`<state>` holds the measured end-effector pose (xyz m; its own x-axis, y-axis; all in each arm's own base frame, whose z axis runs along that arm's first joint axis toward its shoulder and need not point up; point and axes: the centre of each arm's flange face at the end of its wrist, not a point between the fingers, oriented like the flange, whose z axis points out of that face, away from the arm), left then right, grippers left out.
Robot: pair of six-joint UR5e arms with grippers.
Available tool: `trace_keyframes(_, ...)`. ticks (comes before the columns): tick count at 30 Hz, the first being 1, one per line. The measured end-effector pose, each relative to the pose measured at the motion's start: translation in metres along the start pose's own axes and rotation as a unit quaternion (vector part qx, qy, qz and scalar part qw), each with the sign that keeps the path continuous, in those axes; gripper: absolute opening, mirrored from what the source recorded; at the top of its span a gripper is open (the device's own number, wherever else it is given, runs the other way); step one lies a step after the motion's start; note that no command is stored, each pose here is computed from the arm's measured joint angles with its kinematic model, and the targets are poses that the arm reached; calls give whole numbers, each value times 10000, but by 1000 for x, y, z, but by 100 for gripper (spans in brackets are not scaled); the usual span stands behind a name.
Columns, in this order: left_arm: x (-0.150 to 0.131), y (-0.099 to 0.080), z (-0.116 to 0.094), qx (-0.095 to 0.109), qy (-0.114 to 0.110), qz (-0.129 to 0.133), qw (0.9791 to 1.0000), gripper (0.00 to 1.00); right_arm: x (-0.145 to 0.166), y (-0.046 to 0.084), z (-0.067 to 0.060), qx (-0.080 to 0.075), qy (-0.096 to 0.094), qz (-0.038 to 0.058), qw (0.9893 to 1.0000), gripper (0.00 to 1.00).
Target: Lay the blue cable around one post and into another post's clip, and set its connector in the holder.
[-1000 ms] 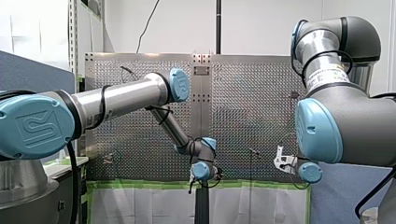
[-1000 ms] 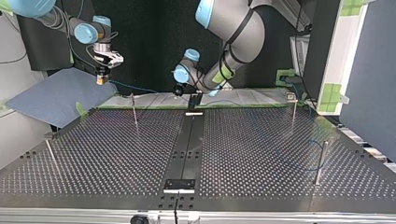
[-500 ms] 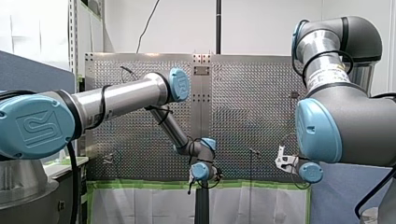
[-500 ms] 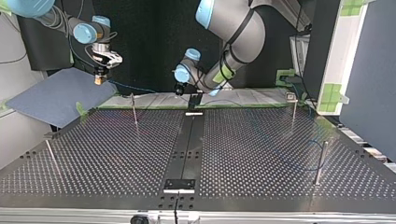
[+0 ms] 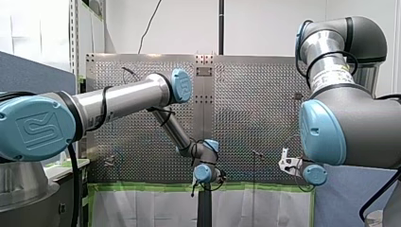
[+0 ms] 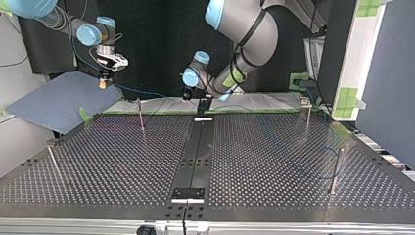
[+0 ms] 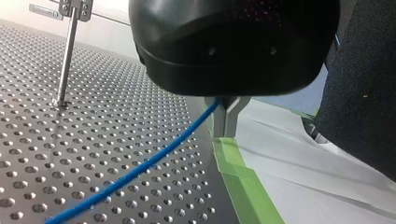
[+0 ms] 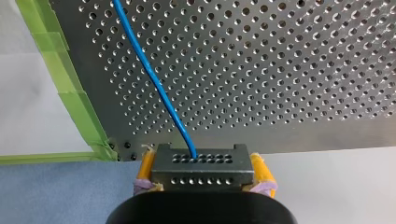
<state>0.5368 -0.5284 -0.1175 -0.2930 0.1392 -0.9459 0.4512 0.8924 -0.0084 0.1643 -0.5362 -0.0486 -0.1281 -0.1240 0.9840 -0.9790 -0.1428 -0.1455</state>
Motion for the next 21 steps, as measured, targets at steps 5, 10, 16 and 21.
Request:
trace_keyframes(5,1,0,0,2,6,2,10000,2,0,0,0,-1,1,0,10000,0)
trace_keyframes(10,0,-1,0,9,0,-1,10000,2,0,0,0,-3,1,-6,10000,0)
trace_keyframes(16,-3,-4,-1,81,-15,4,10000,2,0,1,0,-10,1,-7,10000,0)
trace_keyframes(21,-15,-9,-4,118,-73,4,9999,2,1,4,0,-48,3,0,10000,0)
